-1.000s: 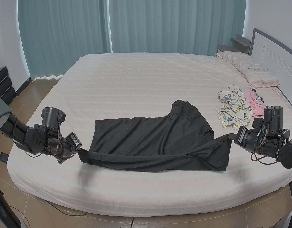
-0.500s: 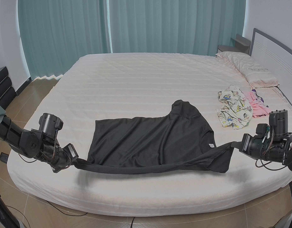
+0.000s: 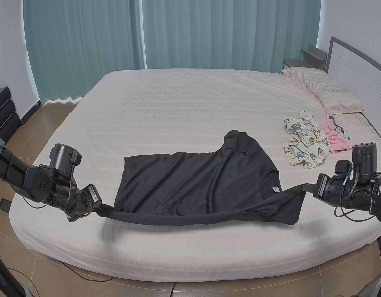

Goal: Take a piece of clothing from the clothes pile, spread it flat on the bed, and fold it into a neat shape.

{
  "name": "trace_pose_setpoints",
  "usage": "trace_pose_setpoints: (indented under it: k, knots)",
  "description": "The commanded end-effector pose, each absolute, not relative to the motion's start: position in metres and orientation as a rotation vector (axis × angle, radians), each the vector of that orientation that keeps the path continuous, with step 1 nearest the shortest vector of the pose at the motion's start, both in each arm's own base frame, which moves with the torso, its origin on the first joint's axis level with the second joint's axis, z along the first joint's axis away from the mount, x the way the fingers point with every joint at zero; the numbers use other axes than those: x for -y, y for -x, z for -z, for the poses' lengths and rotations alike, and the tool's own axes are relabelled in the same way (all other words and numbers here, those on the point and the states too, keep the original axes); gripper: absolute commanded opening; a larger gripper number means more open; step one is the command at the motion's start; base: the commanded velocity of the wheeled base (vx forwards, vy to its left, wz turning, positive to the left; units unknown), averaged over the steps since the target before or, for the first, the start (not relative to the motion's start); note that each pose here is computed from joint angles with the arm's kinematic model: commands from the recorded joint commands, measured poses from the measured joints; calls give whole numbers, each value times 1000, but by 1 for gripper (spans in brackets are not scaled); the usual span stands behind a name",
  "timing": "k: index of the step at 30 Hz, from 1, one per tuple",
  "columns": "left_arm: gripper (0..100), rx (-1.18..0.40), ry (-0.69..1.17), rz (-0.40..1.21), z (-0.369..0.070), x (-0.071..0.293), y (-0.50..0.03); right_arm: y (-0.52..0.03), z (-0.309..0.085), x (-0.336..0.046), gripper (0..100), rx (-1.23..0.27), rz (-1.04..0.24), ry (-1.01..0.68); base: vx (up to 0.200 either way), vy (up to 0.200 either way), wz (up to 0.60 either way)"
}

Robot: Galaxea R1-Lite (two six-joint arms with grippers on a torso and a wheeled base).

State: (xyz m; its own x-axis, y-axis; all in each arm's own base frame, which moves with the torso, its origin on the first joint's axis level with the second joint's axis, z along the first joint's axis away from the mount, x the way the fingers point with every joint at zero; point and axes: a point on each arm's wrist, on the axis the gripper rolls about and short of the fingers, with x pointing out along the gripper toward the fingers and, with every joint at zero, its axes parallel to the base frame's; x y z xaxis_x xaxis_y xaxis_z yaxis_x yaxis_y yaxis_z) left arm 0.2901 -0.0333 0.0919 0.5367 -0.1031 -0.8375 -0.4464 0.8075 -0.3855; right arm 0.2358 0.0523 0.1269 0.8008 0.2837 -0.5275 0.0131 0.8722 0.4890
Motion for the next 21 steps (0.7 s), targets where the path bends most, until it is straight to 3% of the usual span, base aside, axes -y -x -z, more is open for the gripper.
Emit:
trace_pose_setpoints:
  k: [1,21]
  knots:
    - [0,-979,629,-217,-92,34,-305,-248,-128,-54,0,-628,-150,-500,0,0,0]
    - [0,-923,683,-240,-78,38,-373,-308,-108,-54,0,-647,-106,-509,0,0,0]
